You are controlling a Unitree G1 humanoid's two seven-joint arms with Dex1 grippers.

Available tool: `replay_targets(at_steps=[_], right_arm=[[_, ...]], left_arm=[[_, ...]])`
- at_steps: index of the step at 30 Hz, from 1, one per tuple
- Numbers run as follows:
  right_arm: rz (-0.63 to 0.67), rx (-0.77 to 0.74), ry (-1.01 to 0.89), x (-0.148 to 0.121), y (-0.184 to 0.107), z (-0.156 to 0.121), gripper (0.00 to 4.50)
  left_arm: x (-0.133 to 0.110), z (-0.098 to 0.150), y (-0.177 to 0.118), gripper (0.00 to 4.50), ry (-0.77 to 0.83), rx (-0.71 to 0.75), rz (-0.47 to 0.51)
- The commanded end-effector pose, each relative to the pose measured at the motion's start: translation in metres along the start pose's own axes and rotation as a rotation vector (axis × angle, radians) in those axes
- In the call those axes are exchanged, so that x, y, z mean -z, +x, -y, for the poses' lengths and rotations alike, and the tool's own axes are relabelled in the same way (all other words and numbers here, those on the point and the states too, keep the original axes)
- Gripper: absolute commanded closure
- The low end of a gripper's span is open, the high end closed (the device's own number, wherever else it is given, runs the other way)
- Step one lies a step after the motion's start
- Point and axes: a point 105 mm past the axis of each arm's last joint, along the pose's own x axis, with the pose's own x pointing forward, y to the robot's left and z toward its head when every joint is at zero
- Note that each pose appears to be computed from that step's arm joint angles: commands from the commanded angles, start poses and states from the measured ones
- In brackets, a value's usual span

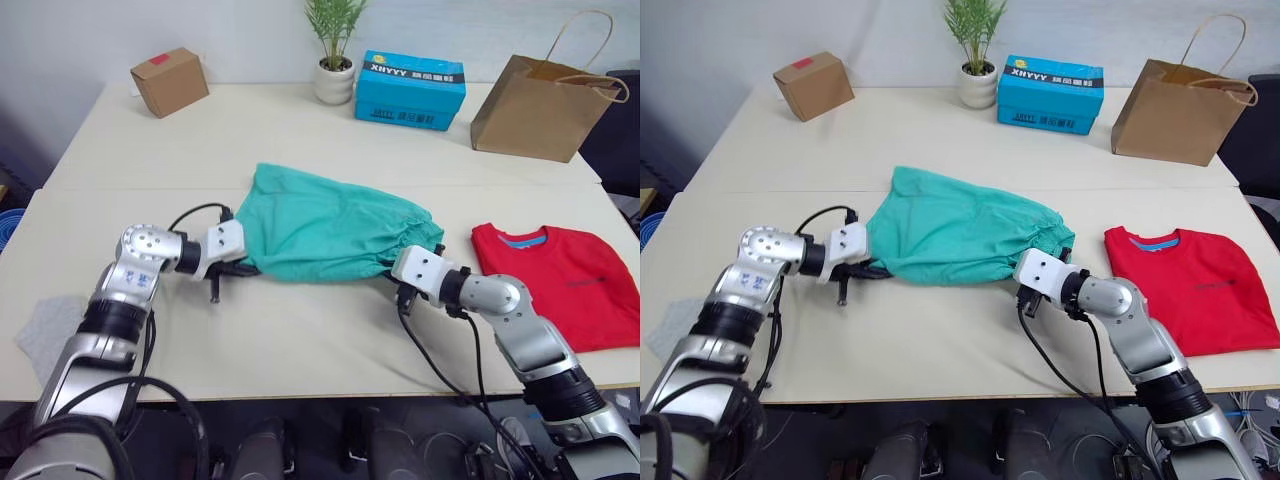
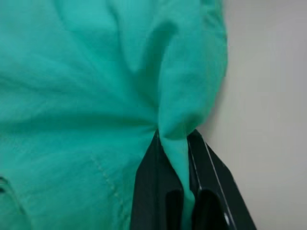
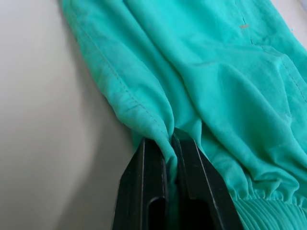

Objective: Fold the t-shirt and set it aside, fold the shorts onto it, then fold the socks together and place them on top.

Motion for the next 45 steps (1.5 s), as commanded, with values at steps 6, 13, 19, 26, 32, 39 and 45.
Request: replay_targets(at_steps=[6, 13, 19, 26, 32, 39, 45], right_arm=[[0.031, -0.093, -0.006, 0.016, -0.046, -0.001, 4.50], [0.095, -0.156, 0.121, 0.017, -0.052, -0.013, 3.03], [0.257, -0.268, 0.352, -0.009, -0.091, -0.019, 0.96], [0.389, -0.248, 0.590, -0.048, -0.102, 0.000, 0.65], [0.350, -0.035, 0.456, -0.041, -0.030, 0.002, 2.32], [0.257, 0.327, 0.453, -0.006, 0.024, 0.002, 4.49], [0.179, 0.546, 0.429, 0.029, -0.004, 0.017, 4.49]], left_arm=[[-0.025, 0.071, -0.006, 4.47, -0.031, -0.007, 0.009], [-0.017, 0.078, -0.004, 3.79, -0.092, -0.086, 0.000], [-0.029, 0.077, -0.035, 2.22, -0.137, -0.072, 0.123], [-0.071, 0.048, -0.073, 2.22, -0.264, -0.102, 0.365], [-0.062, 0.013, -0.016, 3.84, -0.203, -0.219, 0.300], [-0.036, -0.003, 0.049, 4.50, -0.272, -0.379, 0.221], [0.014, 0.000, 0.047, 4.50, -0.364, -0.505, 0.054]])
